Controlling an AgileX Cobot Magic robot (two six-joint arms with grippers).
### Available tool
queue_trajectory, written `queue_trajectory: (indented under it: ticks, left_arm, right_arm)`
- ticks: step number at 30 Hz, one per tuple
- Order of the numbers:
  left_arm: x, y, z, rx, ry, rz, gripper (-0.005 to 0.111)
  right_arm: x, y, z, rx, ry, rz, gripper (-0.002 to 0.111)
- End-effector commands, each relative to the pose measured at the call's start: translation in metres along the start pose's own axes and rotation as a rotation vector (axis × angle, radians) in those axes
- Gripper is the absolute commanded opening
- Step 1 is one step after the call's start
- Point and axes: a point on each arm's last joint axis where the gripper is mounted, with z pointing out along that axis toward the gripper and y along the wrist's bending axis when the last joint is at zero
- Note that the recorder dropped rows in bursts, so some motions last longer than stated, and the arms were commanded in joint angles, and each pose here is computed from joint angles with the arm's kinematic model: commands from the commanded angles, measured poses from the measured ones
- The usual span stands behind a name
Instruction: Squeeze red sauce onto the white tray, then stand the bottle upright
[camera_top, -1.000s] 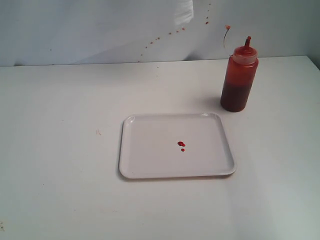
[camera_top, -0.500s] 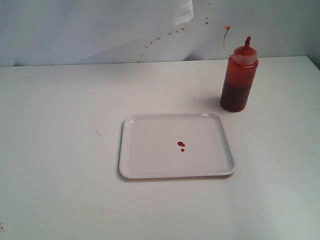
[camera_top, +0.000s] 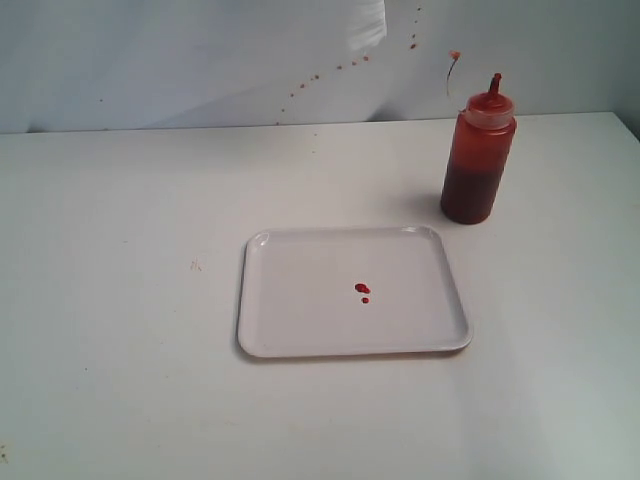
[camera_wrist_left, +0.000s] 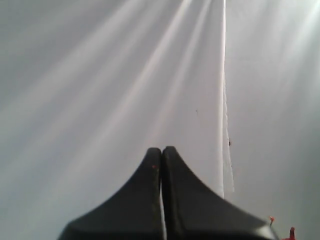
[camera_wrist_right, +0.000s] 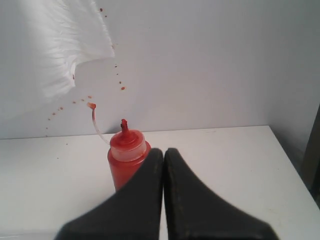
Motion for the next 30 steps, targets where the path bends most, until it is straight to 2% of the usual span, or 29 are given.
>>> queue_trajectory:
  ticks: [1, 5, 7, 10, 12, 13, 16, 20, 26, 30]
  left_arm:
    - [-0.005, -0.003, -0.012, -0.009, -0.067, -0.020, 0.000]
    - [-0.002, -0.004, -0.014, 0.008, -0.078, -0.040, 0.000]
    - [0.005, -0.001, -0.013, -0.001, -0.082, -0.007, 0.000]
    - [0.025, 0.013, -0.013, -0.099, -0.103, -0.003, 0.000]
    - [0.048, 0.026, -0.014, -0.207, -0.018, -0.025, 0.000]
    - [0.060, 0.030, -0.015, -0.232, 0.052, 0.013, 0.000]
    - [0.089, 0.034, -0.019, -0.238, 0.242, 0.142, 0.000]
    - [0.116, 0.039, -0.026, -0.251, 0.374, 0.149, 0.000]
    - [0.131, 0.041, -0.032, -0.258, 0.476, 0.148, 0.000]
    - [0.138, 0.043, -0.037, -0.265, 0.582, 0.199, 0.000]
  right_arm:
    - [-0.001, -0.002, -0.002, 0.016, -0.007, 0.009, 0.000]
    - [-0.001, -0.002, -0.002, 0.016, -0.007, 0.009, 0.000]
    - [-0.001, -0.002, -0.002, 0.016, -0.007, 0.009, 0.000]
    - [-0.001, -0.002, -0.002, 0.016, -0.007, 0.009, 0.000]
    - [-0.001, -0.002, -0.002, 0.016, -0.007, 0.009, 0.000]
    - [-0.001, -0.002, -0.002, 0.016, -0.007, 0.009, 0.000]
    - [-0.001, -0.002, -0.002, 0.016, -0.007, 0.009, 0.000]
    - [-0.001, -0.002, -0.002, 0.016, -0.007, 0.009, 0.000]
    - [-0.001, -0.002, -0.002, 0.016, -0.007, 0.009, 0.000]
    - [-0.001, -0.002, -0.002, 0.016, -0.007, 0.009, 0.000]
